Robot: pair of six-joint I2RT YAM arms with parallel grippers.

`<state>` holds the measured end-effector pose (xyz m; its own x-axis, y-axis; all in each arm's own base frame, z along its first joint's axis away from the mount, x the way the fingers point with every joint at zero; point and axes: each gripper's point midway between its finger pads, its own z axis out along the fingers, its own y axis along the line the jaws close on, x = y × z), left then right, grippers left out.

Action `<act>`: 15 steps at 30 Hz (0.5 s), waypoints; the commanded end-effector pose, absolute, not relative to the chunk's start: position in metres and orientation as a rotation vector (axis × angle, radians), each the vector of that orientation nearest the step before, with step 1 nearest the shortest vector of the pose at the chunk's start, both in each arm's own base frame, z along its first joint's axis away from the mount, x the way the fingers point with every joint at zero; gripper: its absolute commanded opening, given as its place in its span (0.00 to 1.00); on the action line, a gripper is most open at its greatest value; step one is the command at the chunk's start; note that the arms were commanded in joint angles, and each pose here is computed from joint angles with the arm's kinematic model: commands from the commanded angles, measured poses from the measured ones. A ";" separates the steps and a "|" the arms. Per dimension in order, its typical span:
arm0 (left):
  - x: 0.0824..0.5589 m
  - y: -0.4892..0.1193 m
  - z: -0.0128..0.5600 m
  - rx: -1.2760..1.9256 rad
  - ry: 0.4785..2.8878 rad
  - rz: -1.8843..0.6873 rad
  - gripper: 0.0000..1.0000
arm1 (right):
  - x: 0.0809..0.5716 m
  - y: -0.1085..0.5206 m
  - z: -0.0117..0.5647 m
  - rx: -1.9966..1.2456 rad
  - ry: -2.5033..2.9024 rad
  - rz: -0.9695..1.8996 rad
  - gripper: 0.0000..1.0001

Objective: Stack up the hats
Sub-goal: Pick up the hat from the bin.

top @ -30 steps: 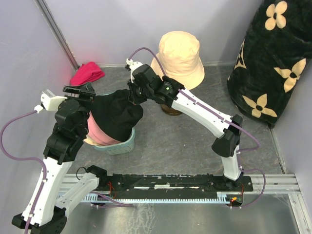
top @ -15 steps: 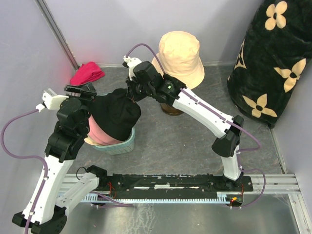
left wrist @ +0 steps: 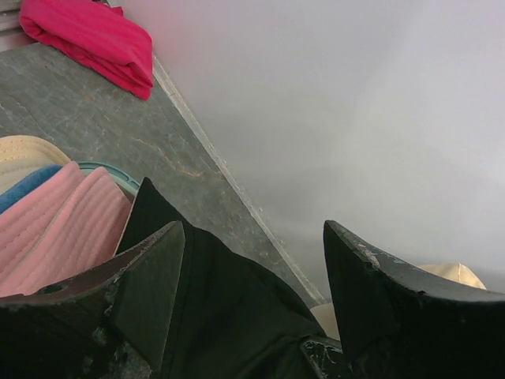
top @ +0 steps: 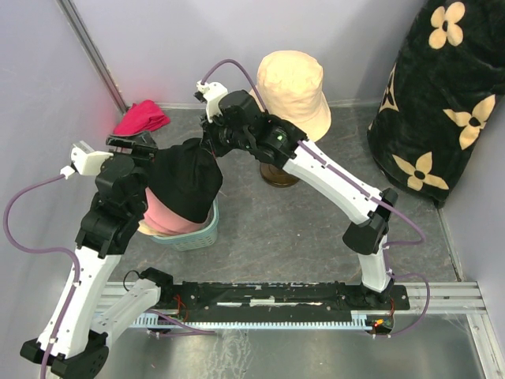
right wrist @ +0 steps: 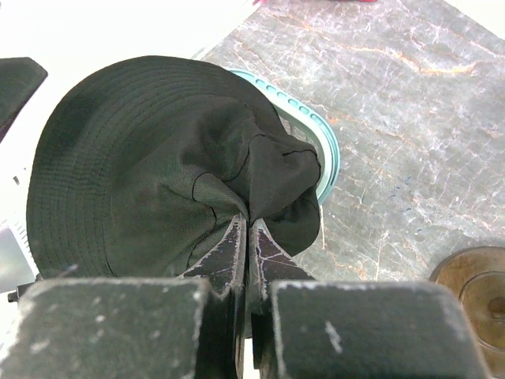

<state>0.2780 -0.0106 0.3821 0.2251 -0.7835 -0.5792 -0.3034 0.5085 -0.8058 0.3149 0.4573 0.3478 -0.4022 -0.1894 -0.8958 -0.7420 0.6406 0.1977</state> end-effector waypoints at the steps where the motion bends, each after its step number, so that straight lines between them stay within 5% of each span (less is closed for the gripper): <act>1: 0.279 -0.004 0.404 -1.094 1.252 -0.475 0.77 | 0.313 0.446 0.453 -0.660 1.636 0.817 0.02; 15: 0.272 0.000 0.375 -1.127 1.281 -0.447 0.77 | 0.320 0.440 0.458 -0.651 1.607 0.782 0.02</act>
<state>0.2776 -0.0100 0.3734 0.2276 -0.7898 -0.5695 -0.3124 0.4948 -0.8109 0.3182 0.4569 0.3755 -0.3195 -0.1690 -0.9324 -0.7686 0.6218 0.1506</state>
